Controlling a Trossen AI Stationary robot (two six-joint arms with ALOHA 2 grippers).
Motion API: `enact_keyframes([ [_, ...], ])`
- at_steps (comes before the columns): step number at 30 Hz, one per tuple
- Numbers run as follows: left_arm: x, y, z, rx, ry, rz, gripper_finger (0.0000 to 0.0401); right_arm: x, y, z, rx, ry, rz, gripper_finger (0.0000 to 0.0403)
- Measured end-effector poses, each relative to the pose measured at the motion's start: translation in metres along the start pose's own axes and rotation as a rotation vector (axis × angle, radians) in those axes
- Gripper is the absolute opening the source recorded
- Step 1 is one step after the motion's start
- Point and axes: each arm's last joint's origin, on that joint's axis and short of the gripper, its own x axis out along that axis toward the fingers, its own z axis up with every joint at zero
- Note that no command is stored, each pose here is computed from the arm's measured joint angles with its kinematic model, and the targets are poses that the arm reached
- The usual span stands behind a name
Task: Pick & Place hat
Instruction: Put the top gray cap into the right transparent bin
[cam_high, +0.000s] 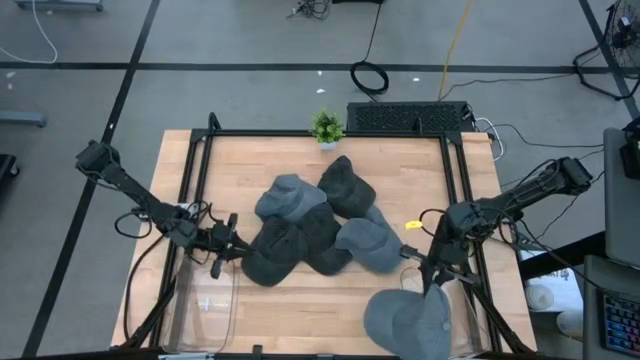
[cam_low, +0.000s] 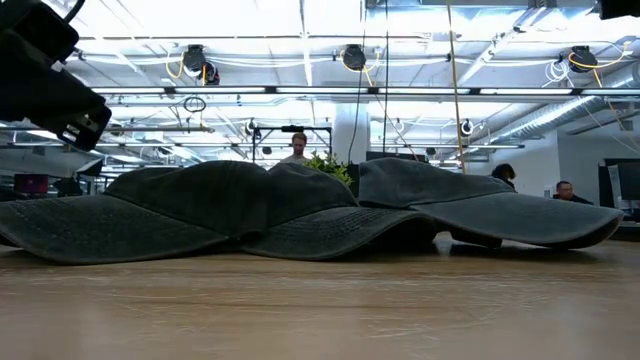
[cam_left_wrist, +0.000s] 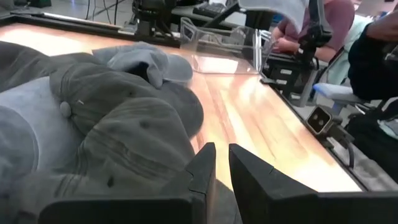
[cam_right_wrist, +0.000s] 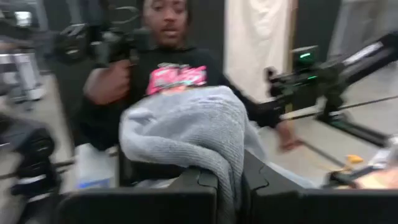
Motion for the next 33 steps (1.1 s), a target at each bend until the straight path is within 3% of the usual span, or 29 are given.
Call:
enact_keyframes([
  [8,0.0,0.0,0.0,0.0,-0.003,0.001,0.0051,0.006,0.008,0.0,-0.063,0.001,0.05,0.0],
  [12,-0.001,-0.001,0.018,-0.029,-0.191,0.058,0.0051,0.007,0.006,-0.002,-0.068,0.014,-0.027,0.0],
  [16,-0.004,-0.005,0.033,-0.051,-0.335,0.003,0.0051,0.01,0.002,-0.003,-0.082,0.005,-0.055,0.0],
  [22,0.001,-0.001,0.032,-0.121,-0.335,0.012,0.0051,0.017,-0.004,-0.007,-0.084,-0.002,-0.053,0.0],
  [29,0.009,0.012,0.029,-0.146,-0.325,0.175,0.0051,0.017,-0.007,-0.006,-0.087,-0.021,-0.126,0.0],
  [33,0.009,0.023,0.031,-0.289,-0.395,0.336,0.0051,0.017,-0.008,-0.006,-0.078,-0.016,-0.158,0.0],
])
